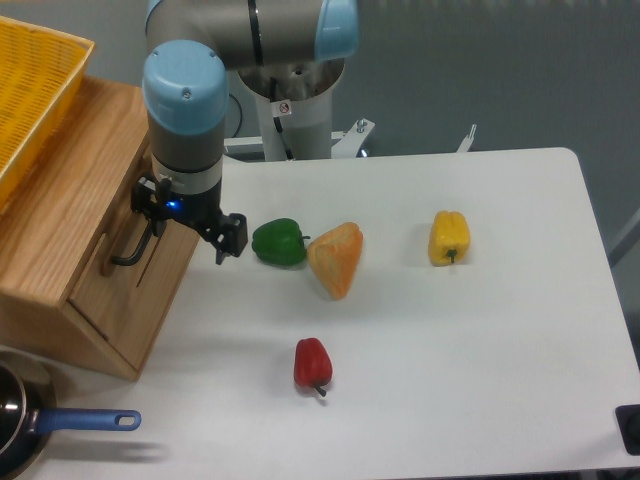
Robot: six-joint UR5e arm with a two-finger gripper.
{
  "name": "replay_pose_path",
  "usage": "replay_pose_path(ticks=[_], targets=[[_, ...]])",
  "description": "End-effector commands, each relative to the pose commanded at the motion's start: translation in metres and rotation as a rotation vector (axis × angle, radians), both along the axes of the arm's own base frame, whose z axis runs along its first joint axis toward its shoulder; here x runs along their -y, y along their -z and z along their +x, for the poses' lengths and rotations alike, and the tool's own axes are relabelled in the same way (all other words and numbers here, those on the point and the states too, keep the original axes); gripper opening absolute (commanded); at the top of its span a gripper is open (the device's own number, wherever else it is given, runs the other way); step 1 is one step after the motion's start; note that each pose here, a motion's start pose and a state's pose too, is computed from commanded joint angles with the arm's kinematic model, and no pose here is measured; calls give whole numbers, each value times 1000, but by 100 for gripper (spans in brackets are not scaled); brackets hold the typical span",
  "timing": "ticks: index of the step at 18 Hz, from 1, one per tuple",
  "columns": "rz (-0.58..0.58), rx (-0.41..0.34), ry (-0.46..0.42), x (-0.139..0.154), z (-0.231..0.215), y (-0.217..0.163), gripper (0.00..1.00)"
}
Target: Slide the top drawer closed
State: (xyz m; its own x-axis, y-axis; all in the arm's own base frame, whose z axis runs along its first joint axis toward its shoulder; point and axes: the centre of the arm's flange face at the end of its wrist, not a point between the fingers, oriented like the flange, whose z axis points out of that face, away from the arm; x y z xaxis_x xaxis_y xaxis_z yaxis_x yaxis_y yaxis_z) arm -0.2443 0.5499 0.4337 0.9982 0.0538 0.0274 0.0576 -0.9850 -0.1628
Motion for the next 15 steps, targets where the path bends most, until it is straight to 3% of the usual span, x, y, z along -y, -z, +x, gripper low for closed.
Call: replay_pose_path(ticks=[4,9,15], targets=[[-18,-45,19,15,-32,-1,100],[-62,-105,105,35,-63,1,100],[-74,-114,105,60,-97,-2,100]])
